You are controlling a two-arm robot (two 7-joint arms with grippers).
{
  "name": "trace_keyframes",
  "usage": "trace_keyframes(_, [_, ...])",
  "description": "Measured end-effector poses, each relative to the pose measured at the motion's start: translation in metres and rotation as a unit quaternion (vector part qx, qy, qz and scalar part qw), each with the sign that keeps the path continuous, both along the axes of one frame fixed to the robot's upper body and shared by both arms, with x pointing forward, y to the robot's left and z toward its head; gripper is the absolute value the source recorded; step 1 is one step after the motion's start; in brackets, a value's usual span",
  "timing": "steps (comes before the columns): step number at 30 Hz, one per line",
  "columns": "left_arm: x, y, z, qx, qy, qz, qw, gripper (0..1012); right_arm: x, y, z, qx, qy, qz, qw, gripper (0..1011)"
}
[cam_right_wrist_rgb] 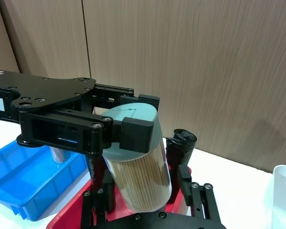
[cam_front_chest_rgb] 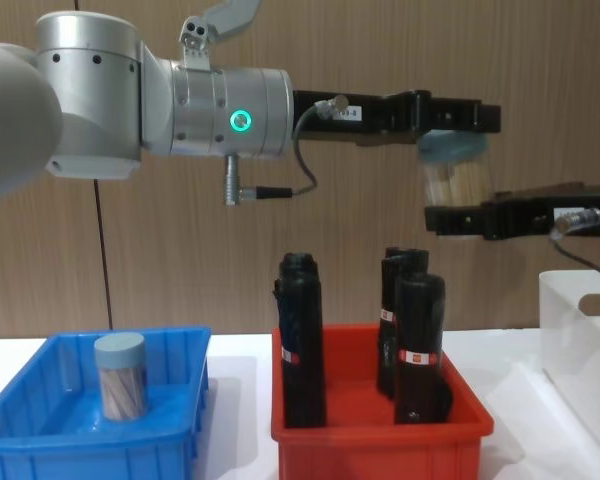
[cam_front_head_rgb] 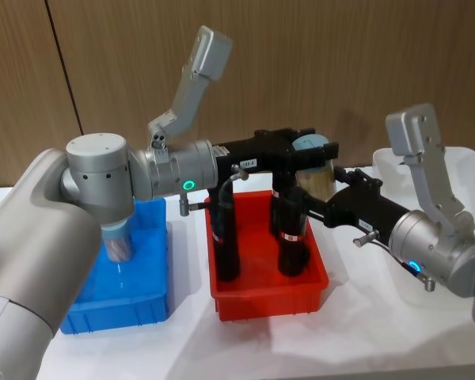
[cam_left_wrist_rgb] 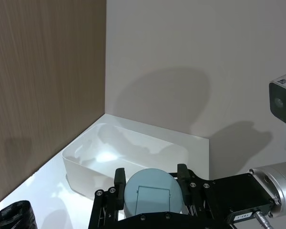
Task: Pick the cotton swabs from the blue box and place them into the white box.
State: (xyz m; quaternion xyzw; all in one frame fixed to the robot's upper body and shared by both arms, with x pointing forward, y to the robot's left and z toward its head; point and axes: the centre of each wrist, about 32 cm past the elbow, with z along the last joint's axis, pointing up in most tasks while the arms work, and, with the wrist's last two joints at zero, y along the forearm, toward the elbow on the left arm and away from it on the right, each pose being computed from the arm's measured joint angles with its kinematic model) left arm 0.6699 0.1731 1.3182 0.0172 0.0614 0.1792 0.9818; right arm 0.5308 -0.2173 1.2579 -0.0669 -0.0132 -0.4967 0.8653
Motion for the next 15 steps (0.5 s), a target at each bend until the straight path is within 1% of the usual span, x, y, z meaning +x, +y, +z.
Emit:
trace_keyframes(1, [0.0000, 0.0000, 0.0000, 0.000, 0.000, 0.000, 1.0000, 669, 0.0003, 0.0003, 0.0002, 0.000, -0.001, 0.000, 1.0000, 815])
trace_keyframes(2, [0.0000, 0.0000, 0.0000, 0.000, 0.000, 0.000, 1.0000, 669, 0.0003, 0.0003, 0.0002, 0.000, -0.001, 0.000, 1.0000, 815])
trace_keyframes(4, [0.0000, 0.0000, 0.0000, 0.000, 0.000, 0.000, 1.0000, 669, 0.0007, 0.0006, 0.0003, 0.001, -0.001, 0.001, 1.0000, 746])
trace_keyframes(7, [0.0000, 0.0000, 0.0001, 0.000, 0.000, 0.000, 1.0000, 669, 0.0013, 0.0011, 0.0003, 0.004, -0.001, 0.003, 1.0000, 683])
trace_keyframes(12, [0.0000, 0.0000, 0.0001, -0.001, 0.000, 0.000, 1.0000, 671, 0.0017, 0.0012, 0.0005, 0.005, -0.003, 0.003, 1.0000, 674])
trace_keyframes(15, [0.0000, 0.0001, 0.0000, 0.000, 0.000, 0.000, 1.0000, 743, 0.0022, 0.0011, 0.0012, 0.006, -0.005, 0.002, 1.0000, 673])
